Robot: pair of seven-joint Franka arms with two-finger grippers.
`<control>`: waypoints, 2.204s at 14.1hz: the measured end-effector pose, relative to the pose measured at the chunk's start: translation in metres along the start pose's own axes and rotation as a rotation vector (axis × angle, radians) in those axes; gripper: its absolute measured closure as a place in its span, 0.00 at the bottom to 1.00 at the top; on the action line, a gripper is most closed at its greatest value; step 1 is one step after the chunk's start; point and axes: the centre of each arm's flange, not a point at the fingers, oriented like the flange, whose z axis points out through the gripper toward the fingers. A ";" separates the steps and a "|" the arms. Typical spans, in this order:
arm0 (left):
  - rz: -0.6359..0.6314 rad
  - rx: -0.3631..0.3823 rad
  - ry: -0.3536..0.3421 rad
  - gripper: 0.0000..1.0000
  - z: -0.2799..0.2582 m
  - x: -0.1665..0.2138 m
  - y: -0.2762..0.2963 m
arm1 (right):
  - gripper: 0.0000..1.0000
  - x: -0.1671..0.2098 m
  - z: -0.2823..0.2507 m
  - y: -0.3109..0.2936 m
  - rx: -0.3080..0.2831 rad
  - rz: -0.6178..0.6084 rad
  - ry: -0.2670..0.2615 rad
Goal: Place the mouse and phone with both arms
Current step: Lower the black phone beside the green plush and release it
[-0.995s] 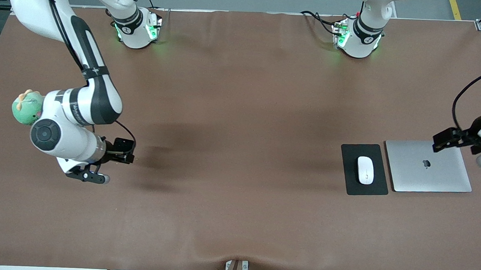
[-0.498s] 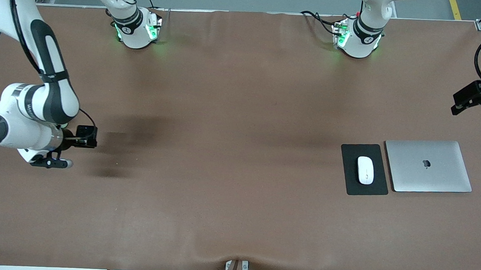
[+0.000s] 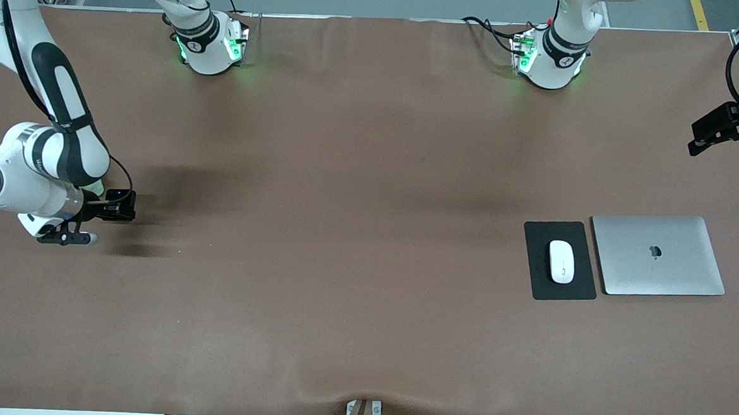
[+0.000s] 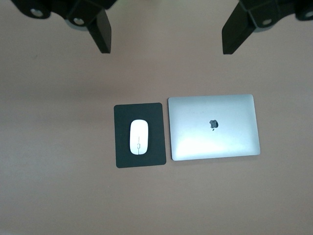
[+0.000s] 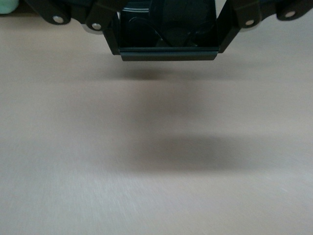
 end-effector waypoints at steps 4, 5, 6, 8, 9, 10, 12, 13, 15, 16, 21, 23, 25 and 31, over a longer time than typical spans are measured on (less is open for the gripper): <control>-0.003 0.000 -0.016 0.00 0.004 -0.001 -0.002 | 0.20 -0.004 0.019 0.016 0.008 0.021 -0.020; -0.003 0.000 -0.017 0.00 0.005 -0.001 -0.002 | 0.20 -0.005 0.021 0.020 0.009 0.022 -0.021; -0.003 0.000 -0.018 0.00 0.005 -0.001 -0.002 | 0.20 -0.005 0.023 0.022 0.009 0.023 -0.017; 0.001 0.000 -0.023 0.00 0.005 -0.002 0.000 | 0.20 -0.005 0.029 0.024 0.008 0.022 -0.012; 0.002 0.000 -0.026 0.00 0.005 -0.003 0.001 | 0.15 -0.004 0.031 0.024 0.009 0.022 -0.013; 0.002 0.000 -0.028 0.00 0.004 -0.004 0.001 | 0.06 -0.004 0.032 0.024 0.009 0.021 -0.013; 0.000 0.001 -0.028 0.00 0.003 -0.006 0.001 | 0.00 0.002 0.024 0.024 0.004 0.018 0.004; -0.001 0.001 -0.029 0.00 0.003 -0.007 0.001 | 0.00 0.008 0.016 0.024 0.002 0.014 0.015; -0.002 0.001 -0.029 0.00 0.003 -0.007 0.001 | 0.00 0.023 -0.010 0.014 -0.001 -0.009 0.023; -0.002 0.001 -0.030 0.00 0.003 -0.007 0.001 | 0.00 0.031 -0.029 0.003 -0.003 -0.028 0.015; -0.003 0.001 -0.034 0.00 0.005 -0.007 0.001 | 0.00 0.034 -0.129 -0.085 -0.031 -0.001 -0.026; -0.005 0.001 -0.034 0.00 0.005 -0.007 0.000 | 0.00 0.023 -0.165 -0.123 -0.048 0.020 -0.015; -0.006 0.001 -0.034 0.00 0.005 -0.007 -0.001 | 0.00 0.010 -0.199 -0.146 -0.058 0.023 0.012; -0.010 0.001 -0.031 0.00 0.005 -0.007 -0.003 | 0.00 -0.039 -0.296 -0.174 0.021 0.026 0.108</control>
